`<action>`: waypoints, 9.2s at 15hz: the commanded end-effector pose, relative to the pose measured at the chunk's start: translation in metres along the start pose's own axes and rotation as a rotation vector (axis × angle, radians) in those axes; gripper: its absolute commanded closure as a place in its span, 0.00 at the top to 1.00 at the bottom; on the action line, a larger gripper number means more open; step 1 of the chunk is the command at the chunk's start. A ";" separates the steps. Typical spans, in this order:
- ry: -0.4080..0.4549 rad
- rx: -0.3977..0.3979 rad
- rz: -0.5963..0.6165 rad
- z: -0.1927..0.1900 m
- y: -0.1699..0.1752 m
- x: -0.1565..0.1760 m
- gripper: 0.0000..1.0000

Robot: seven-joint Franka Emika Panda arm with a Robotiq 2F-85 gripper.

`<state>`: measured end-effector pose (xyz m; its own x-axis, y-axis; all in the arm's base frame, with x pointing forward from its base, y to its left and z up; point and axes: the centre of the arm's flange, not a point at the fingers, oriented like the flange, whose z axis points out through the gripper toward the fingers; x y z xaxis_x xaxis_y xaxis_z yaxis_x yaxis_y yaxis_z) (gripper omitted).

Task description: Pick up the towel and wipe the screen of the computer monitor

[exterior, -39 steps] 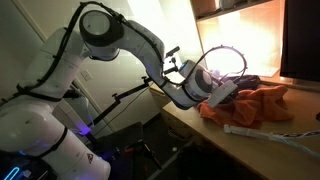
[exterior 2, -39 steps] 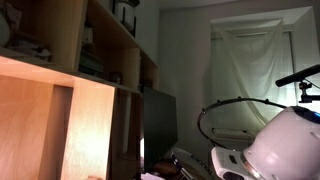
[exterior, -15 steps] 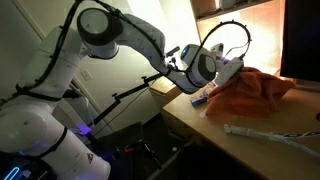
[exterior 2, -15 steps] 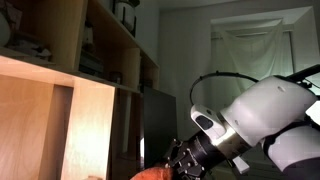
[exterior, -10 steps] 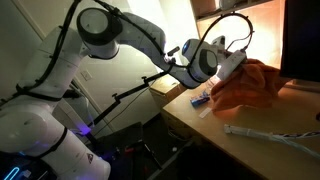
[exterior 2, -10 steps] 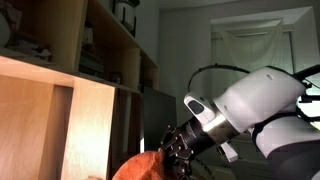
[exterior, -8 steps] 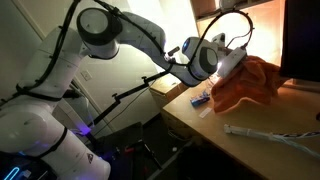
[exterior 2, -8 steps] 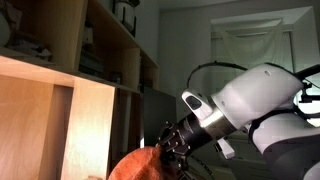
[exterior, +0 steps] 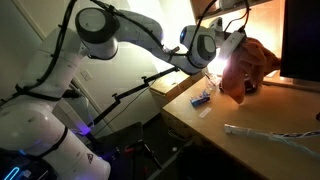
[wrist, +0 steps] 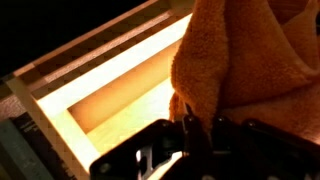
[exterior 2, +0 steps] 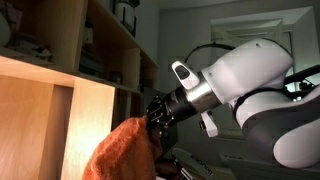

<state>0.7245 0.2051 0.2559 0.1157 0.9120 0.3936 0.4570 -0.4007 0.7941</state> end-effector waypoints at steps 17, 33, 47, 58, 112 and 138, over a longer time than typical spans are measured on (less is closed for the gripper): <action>-0.171 -0.312 0.184 -0.081 0.007 -0.060 0.02; -0.220 -0.285 0.177 -0.047 0.009 -0.041 0.02; -0.132 -0.650 0.225 -0.126 0.112 -0.013 0.02; -0.151 -0.665 0.236 -0.121 0.123 -0.022 0.09; -0.035 -0.694 0.166 -0.082 0.255 -0.029 0.34; -0.076 -0.680 0.268 -0.078 0.250 -0.061 1.00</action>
<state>0.7708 0.0571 0.4491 0.1936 0.7877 0.5848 -0.2139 -0.5478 0.8088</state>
